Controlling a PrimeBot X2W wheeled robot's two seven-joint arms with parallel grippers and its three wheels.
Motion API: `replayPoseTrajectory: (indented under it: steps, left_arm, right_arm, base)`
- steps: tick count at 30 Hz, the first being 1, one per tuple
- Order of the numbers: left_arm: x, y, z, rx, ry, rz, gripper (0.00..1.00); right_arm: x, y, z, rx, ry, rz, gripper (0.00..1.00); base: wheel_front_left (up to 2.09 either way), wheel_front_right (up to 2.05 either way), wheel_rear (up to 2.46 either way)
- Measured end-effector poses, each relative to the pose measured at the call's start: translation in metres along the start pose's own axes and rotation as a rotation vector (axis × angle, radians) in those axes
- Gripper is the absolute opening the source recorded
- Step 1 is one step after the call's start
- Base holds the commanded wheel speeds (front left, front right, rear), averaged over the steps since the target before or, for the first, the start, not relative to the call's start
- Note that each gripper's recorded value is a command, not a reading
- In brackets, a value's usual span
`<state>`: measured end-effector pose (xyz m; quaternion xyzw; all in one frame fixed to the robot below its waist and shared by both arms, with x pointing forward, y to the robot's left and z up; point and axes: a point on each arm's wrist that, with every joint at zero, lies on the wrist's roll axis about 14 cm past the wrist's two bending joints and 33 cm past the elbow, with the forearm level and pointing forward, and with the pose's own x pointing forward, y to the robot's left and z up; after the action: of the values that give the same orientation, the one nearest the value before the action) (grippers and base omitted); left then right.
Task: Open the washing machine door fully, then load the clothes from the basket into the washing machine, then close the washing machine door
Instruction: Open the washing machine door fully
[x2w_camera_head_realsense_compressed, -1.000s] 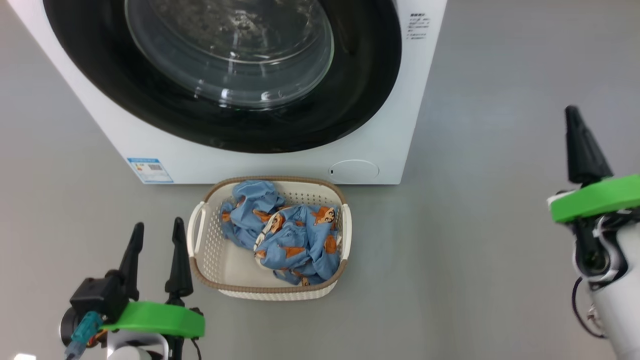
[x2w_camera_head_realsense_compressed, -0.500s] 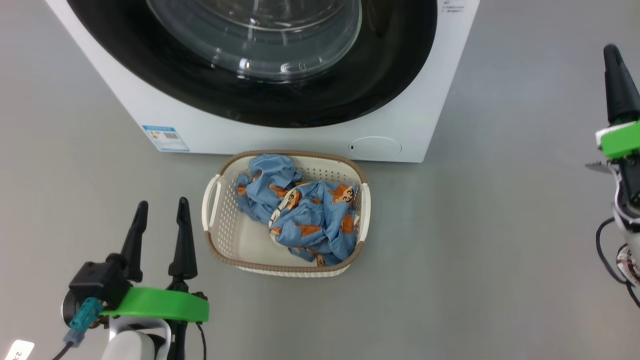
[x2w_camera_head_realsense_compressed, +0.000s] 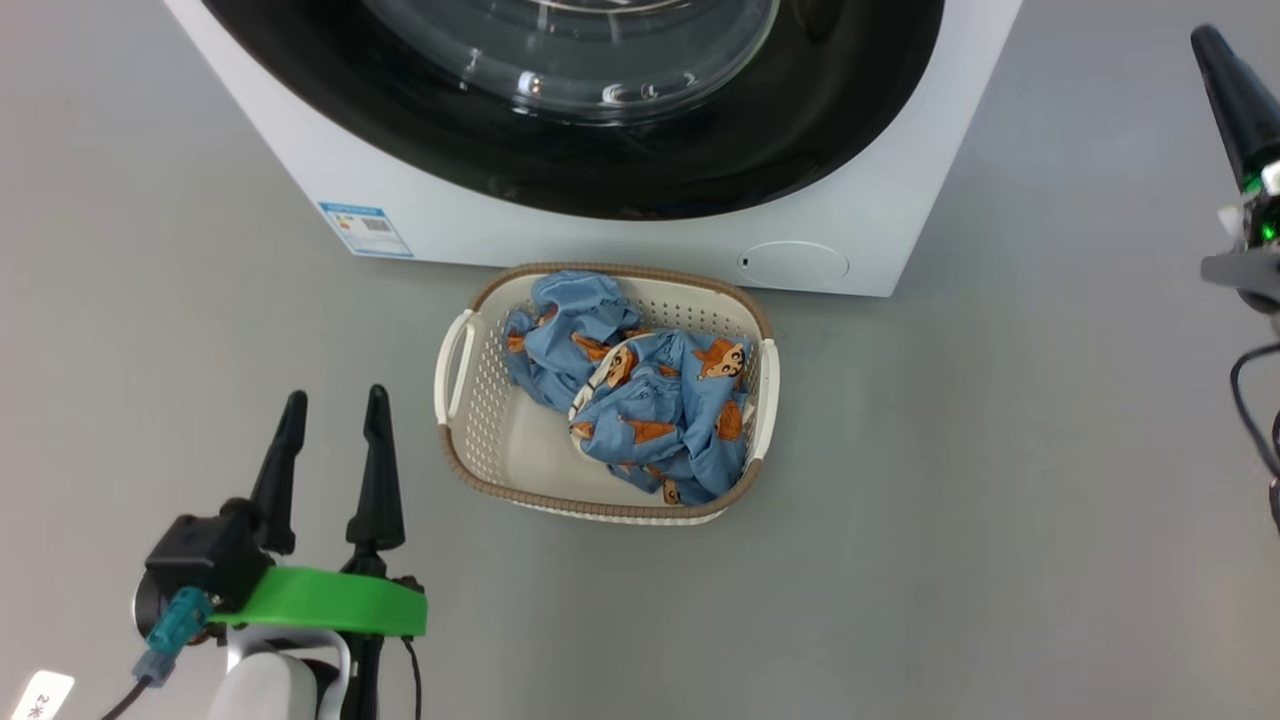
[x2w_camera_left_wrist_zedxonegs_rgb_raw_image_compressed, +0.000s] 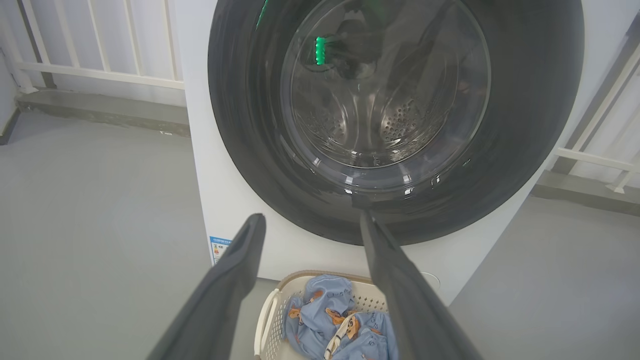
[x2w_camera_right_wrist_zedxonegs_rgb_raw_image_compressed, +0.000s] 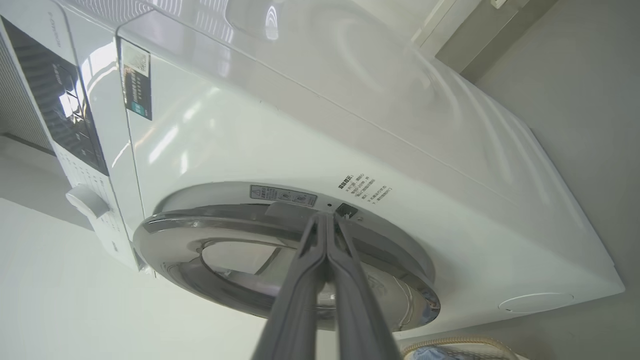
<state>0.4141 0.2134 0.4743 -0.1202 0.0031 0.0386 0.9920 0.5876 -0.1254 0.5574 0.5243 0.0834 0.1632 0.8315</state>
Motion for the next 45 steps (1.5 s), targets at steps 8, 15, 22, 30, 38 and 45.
replayPoseTrajectory:
  steps: [8, 15, 22, 30, 38, 45]
  left_arm:
    - [0.009, 0.003, 0.001, -0.005, -0.005, 0.006, 1.00]
    - [0.013, 0.007, -0.007, -0.011, 0.011, 0.019, 1.00]
    - [0.021, 0.008, -0.008, -0.011, 0.013, 0.018, 1.00]
    - [0.023, 0.015, -0.012, -0.008, 0.023, 0.044, 1.00]
    - [0.019, 0.026, -0.016, -0.002, 0.036, 0.080, 1.00]
    - [0.016, 0.033, -0.016, -0.004, 0.039, 0.106, 1.00]
  right_arm:
    - [0.027, 0.010, -0.013, 0.089, 0.117, 0.040, 0.00]
    - [0.054, 0.018, -0.018, 0.115, 0.175, 0.072, 0.00]
    - [0.078, 0.018, -0.035, 0.108, 0.271, 0.078, 0.00]
    - [0.102, 0.021, -0.049, 0.109, 0.341, 0.087, 0.00]
    - [0.120, 0.019, -0.066, 0.126, 0.411, 0.080, 0.00]
    - [0.130, 0.024, -0.078, 0.134, 0.451, 0.088, 0.00]
  base:
    - [0.00, 0.00, 0.00]
    - [0.00, 0.00, 0.00]
    - [0.00, 0.00, 0.00]
    - [0.00, 0.00, 0.00]
    - [0.00, 0.00, 0.00]
    - [0.00, 0.00, 0.00]
